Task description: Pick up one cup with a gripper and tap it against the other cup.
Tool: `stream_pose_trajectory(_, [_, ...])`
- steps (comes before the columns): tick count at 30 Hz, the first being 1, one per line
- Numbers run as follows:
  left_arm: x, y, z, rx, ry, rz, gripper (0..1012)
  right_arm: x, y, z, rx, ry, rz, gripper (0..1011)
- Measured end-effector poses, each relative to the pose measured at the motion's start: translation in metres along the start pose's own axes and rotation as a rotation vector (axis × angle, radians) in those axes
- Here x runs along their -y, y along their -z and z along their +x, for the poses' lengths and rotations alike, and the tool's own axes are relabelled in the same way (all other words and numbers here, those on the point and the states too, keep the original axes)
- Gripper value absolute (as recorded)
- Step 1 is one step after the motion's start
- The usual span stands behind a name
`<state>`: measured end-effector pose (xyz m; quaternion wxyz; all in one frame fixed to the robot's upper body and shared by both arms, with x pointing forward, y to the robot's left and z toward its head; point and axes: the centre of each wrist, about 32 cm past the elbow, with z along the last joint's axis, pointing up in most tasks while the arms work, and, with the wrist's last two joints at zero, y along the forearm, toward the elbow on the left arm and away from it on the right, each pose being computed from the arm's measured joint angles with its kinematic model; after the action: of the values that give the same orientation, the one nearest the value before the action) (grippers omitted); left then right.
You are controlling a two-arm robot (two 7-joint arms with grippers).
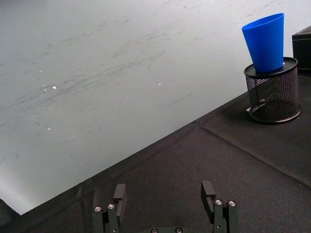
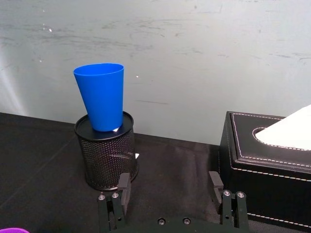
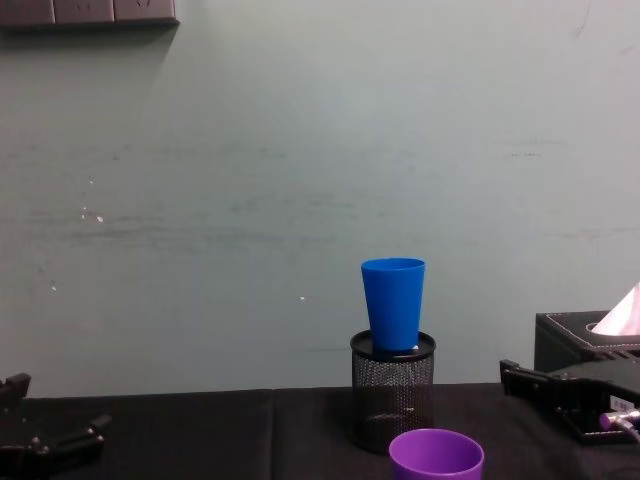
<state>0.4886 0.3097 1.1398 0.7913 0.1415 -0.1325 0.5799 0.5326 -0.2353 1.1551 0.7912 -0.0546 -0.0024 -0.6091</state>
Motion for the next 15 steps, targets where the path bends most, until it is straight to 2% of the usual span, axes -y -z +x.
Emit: stream_pose_trajectory(15, [0.0,0.0,0.0,0.0,0.0,0.0,1000,0.0001,-0.0002,0.0001,0.0,-0.001,0.001,1003])
